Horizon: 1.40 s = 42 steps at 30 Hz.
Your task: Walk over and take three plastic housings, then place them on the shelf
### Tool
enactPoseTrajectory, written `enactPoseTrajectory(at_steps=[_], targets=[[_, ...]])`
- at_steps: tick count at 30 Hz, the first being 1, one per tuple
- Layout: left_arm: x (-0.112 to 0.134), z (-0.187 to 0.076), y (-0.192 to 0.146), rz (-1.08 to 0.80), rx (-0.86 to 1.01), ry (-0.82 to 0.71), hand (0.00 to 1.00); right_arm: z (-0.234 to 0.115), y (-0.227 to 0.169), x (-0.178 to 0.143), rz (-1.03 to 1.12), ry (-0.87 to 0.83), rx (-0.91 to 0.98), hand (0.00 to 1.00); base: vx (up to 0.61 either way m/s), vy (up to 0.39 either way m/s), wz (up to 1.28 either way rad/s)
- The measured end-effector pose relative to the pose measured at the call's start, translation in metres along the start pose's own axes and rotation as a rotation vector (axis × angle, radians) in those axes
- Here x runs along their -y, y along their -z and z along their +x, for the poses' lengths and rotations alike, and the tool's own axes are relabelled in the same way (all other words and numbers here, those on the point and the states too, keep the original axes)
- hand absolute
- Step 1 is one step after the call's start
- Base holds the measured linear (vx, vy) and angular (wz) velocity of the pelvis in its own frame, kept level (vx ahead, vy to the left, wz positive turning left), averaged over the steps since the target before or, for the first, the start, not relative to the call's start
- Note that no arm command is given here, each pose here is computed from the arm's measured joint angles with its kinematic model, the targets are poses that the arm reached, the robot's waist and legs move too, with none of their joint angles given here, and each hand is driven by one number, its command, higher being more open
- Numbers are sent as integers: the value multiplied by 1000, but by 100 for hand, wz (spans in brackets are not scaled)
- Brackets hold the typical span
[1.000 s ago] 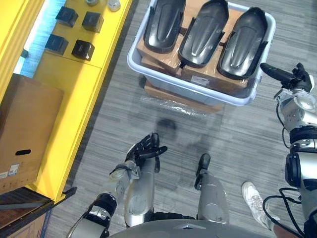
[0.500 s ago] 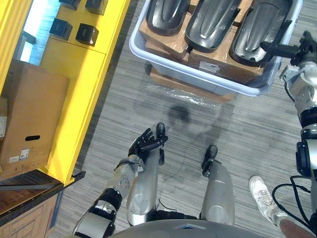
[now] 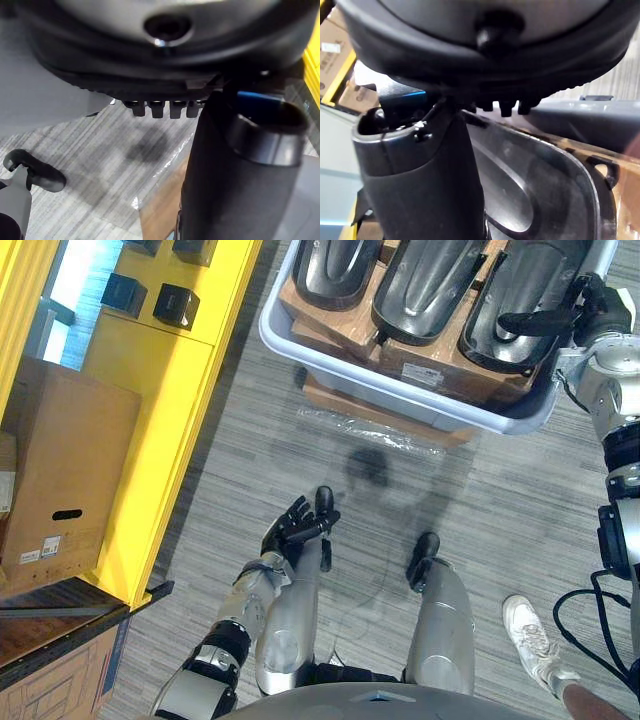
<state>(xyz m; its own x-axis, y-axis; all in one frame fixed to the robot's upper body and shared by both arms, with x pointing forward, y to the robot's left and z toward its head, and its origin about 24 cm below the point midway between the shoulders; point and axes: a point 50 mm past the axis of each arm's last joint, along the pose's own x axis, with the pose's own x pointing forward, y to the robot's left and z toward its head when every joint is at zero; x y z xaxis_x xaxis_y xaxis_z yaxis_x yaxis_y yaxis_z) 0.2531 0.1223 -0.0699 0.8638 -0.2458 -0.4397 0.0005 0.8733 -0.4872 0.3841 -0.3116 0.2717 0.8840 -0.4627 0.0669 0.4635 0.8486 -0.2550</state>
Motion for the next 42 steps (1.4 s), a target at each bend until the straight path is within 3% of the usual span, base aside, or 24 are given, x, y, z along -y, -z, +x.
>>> enactPoseTrajectory(at_steps=[4, 5, 10, 32, 39, 42], targets=[[1, 0, 1, -1, -2, 13, 100, 0, -1, 1, -3, 34, -16, 100, 6, -13, 2], [1, 0, 1, -2, -1, 14, 100, 0, -1, 0, -3, 40, -18, 0, 0, 0, 0], [-1, -1, 4, -4, -13, 12, 100, 0, 7, -10, -9, 51, -65, 0, 10, -22, -2], [-16, -8, 10, -28, 4, -65, 100, -1, 49, 6, 32, 215, -190, 0, 25, -24, 0], [-22, -14, 13, -37, 23, -96, 100, -3, 48, 20, 99, 334, -88, 0, 21, -22, 0], [-24, -21, 19, -39, 27, -117, 100, -10, 39, 28, 64, 412, 74, 0, 81, -45, -3]])
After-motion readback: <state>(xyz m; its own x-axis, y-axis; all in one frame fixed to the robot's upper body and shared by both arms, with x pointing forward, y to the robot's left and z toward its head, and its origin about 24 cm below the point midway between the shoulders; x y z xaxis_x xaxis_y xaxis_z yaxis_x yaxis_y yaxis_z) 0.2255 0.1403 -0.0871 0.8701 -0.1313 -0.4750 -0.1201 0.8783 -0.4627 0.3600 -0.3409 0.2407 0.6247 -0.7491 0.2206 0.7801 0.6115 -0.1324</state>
